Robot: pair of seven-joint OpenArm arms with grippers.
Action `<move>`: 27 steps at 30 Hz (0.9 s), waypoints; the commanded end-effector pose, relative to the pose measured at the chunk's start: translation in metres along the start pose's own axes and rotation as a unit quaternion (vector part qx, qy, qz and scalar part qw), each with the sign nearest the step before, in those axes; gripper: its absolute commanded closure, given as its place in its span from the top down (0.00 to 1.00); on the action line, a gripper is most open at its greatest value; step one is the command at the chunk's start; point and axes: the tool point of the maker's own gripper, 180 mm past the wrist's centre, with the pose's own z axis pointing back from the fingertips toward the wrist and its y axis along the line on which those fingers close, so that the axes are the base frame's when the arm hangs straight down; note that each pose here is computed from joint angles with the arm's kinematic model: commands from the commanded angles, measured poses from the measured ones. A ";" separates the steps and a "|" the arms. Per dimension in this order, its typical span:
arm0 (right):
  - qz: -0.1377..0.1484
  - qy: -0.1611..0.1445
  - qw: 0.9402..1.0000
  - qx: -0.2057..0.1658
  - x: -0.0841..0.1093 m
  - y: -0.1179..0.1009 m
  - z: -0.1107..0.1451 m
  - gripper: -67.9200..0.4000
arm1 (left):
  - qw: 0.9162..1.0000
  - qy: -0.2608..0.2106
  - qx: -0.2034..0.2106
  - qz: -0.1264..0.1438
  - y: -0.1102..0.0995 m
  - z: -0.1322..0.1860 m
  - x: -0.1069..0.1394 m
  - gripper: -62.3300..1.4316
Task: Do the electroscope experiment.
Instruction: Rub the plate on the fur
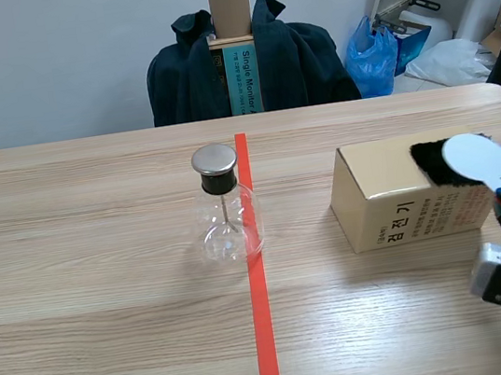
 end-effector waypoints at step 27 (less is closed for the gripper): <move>0.013 -0.018 1.000 -0.015 0.014 -0.004 -0.003 0.02 | 1.000 -0.018 -0.004 0.001 -0.002 -0.003 0.009 1.00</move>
